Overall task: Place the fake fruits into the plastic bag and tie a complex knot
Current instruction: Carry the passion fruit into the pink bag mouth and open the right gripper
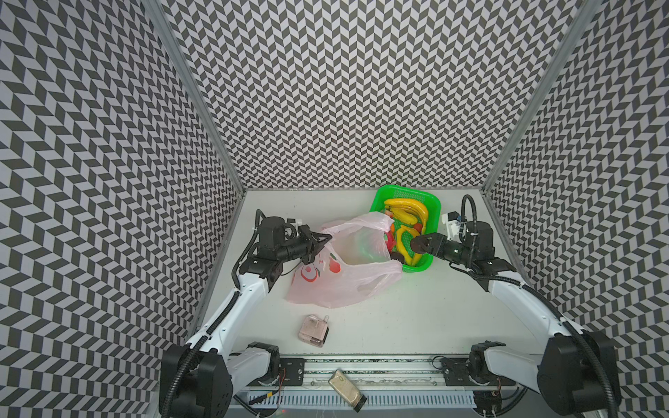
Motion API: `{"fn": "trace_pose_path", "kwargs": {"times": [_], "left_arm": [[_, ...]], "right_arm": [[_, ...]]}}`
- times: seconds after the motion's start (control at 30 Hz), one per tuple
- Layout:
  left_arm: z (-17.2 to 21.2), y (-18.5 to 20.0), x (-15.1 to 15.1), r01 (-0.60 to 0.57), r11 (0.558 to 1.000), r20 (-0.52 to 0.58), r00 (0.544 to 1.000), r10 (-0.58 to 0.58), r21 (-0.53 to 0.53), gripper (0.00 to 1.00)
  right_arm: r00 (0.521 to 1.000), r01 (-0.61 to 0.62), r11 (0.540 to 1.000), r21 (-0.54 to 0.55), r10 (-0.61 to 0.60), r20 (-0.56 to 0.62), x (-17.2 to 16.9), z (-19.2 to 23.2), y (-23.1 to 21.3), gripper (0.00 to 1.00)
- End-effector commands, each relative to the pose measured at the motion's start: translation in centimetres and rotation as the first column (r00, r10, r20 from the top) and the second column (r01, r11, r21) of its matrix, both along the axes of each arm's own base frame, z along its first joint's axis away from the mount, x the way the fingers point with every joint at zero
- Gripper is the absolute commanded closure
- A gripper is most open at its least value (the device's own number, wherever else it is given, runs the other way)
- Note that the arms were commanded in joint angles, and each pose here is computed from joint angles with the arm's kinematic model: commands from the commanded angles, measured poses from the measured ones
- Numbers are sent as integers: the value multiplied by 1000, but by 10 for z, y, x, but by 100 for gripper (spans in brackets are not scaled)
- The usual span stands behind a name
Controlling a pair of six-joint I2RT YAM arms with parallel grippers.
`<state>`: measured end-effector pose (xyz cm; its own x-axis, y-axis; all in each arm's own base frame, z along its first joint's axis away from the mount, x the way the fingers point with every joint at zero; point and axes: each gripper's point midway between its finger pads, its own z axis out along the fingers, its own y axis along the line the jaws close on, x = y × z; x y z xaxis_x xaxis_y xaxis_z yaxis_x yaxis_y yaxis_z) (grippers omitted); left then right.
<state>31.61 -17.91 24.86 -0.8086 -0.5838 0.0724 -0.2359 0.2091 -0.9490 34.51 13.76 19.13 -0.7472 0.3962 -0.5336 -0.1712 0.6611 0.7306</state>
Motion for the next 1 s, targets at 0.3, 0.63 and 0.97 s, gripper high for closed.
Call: {"fn": "trace_pose_path", "kwargs": {"times": [0.3,0.63,0.97], "left_arm": [[1,1,3,-6,1000,8,1000,6,-11,100],[1,1,4,-15,1000,8,1000,15,-6,100],[2,-2,2,-13,1000,9,1000,13,-4,100]], "right_arm": [[988,-151,976,159,145,49,-15,31,25,58],[964,-266,932,246,258,68,-47,45,82,58],[925,-379,883,279,368,92,-54,53,152,57]]}}
